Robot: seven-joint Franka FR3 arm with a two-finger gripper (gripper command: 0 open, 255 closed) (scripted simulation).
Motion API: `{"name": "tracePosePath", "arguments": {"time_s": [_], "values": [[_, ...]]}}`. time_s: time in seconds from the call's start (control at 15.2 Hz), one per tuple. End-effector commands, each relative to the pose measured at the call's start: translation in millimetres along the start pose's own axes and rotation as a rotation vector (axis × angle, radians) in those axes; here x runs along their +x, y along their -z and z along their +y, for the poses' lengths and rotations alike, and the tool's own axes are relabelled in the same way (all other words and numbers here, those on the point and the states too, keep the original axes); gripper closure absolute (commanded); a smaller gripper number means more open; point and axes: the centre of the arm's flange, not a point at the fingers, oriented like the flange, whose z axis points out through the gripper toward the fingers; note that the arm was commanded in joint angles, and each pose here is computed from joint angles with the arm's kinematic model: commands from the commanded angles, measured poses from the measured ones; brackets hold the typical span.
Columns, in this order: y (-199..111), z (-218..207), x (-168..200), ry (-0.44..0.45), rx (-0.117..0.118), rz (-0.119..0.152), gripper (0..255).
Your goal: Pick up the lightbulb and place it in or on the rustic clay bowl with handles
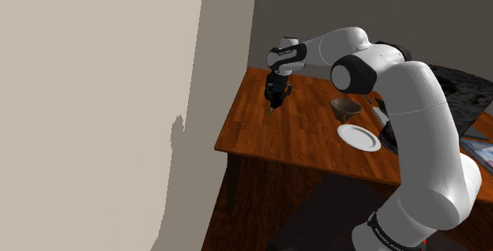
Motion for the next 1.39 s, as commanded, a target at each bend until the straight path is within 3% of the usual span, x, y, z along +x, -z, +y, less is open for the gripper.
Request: {"name": "tracePosePath", "arguments": {"time_s": [0.0, 1.32], "values": [[11, 1, 0, 0.000, 0.000, 0.000, 255], [117, 1, 0, 0.000, 0.000, 0.000, 255]]}}
